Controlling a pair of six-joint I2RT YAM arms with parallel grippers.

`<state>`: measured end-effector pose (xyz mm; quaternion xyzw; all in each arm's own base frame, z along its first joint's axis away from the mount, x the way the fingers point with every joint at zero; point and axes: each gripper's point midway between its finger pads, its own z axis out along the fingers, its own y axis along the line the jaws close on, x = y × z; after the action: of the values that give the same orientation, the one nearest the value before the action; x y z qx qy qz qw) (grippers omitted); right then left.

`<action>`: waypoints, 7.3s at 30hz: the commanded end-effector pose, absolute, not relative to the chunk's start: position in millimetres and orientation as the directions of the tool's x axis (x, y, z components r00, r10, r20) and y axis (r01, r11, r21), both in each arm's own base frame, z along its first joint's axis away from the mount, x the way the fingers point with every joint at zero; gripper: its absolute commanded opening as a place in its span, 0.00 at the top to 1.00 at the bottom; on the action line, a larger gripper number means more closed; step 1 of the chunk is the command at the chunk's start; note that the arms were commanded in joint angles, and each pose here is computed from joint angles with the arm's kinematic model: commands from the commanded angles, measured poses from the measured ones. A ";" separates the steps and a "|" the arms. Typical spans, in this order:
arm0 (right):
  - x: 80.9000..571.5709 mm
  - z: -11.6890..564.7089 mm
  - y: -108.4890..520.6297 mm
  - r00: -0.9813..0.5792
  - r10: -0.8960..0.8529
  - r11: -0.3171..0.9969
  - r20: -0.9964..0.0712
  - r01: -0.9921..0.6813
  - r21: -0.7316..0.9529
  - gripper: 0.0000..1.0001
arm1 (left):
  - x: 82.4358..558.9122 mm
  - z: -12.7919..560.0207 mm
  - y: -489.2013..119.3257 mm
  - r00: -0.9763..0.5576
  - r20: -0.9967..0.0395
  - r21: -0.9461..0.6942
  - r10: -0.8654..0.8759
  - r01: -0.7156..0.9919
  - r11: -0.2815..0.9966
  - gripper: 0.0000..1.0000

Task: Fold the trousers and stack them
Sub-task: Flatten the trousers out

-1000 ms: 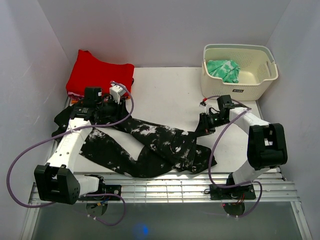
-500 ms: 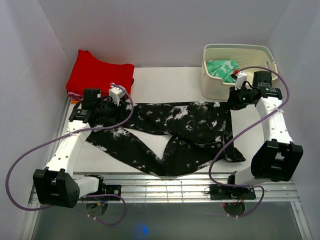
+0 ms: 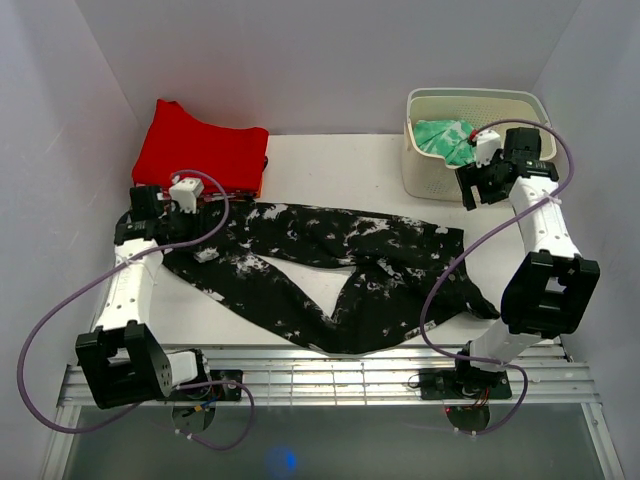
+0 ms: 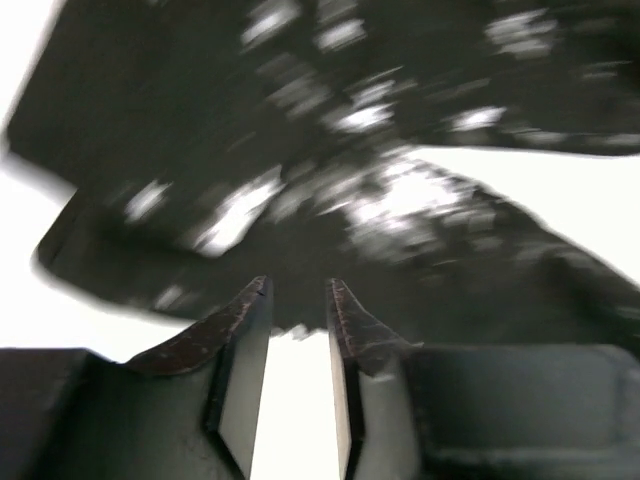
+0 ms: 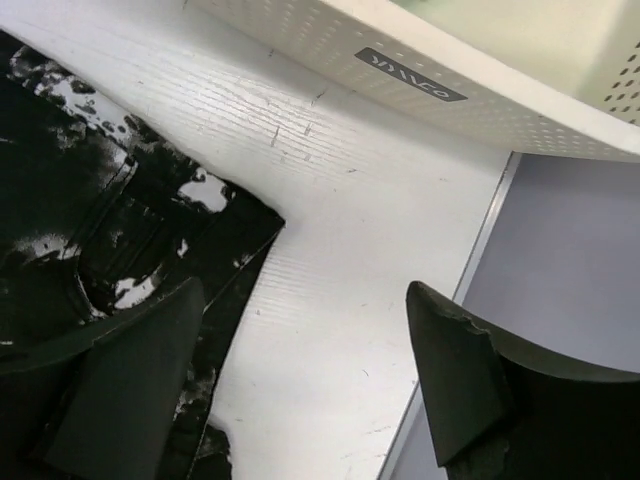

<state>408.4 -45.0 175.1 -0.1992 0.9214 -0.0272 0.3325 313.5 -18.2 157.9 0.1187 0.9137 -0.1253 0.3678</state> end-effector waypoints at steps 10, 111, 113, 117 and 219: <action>278.9 125.5 -34.0 -0.874 -0.344 0.908 -0.343 -0.403 0.117 0.06 | 292.6 75.6 100.9 -0.859 -0.511 -0.092 0.023 0.081 0.992 0.56; 362.0 54.5 -116.7 -0.886 0.035 0.969 -0.463 -0.083 0.232 0.92 | 278.6 66.4 228.4 -0.930 -0.362 0.117 0.070 0.029 0.993 1.00; 358.9 53.9 -121.5 -0.892 0.004 0.975 -0.452 -0.097 0.201 0.92 | 270.8 59.6 223.0 -0.938 -0.340 0.100 0.071 0.039 0.994 1.00; 354.5 54.9 -127.4 -0.904 -0.044 0.977 -0.426 -0.127 0.169 0.90 | 256.2 51.4 202.9 -0.947 -0.314 0.031 0.075 0.069 0.997 0.81; 286.5 4.8 -104.4 -0.897 -0.429 0.902 -0.104 -0.431 -0.001 0.32 | 365.3 110.9 198.9 -0.874 -0.470 0.265 0.121 -0.009 0.964 1.00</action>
<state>312.9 -84.8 20.4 -0.2184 0.9702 0.0322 0.0995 379.0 172.0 91.5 0.0603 0.9587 0.1351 0.2429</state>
